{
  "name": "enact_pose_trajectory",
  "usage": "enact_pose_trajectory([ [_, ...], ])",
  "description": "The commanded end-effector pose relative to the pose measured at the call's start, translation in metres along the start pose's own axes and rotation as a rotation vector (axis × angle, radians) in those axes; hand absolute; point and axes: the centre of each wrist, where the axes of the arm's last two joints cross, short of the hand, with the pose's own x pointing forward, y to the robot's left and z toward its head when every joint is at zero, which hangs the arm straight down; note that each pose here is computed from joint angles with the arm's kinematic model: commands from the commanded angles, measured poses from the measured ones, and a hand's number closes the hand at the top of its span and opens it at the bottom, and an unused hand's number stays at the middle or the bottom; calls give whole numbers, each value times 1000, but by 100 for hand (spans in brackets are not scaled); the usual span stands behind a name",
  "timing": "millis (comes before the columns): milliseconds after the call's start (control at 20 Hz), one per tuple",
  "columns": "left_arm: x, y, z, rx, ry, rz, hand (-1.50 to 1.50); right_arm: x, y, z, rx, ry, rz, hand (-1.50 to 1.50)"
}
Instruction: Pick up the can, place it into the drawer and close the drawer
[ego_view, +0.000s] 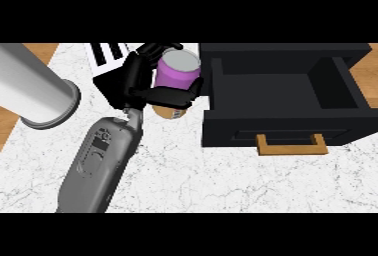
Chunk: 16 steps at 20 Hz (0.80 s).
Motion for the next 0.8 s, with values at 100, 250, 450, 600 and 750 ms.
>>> enact_pose_trajectory([
  [100,40,-37,-25,-30,-43,-19,150,-7,0,3,-1,26,-5,-150],
  [250,66,-67,-42,-20,-53,-52,150,9,2,-3,9,-14,1,-150],
  [450,74,-80,-55,-18,-24,-55,150,5,1,-7,10,-13,13,-150],
  [600,78,-84,-63,-26,-34,-34,150,12,12,6,15,4,-5,-150],
  [750,99,-105,-65,-14,-26,-69,150,15,1,3,19,14,7,-150],
])
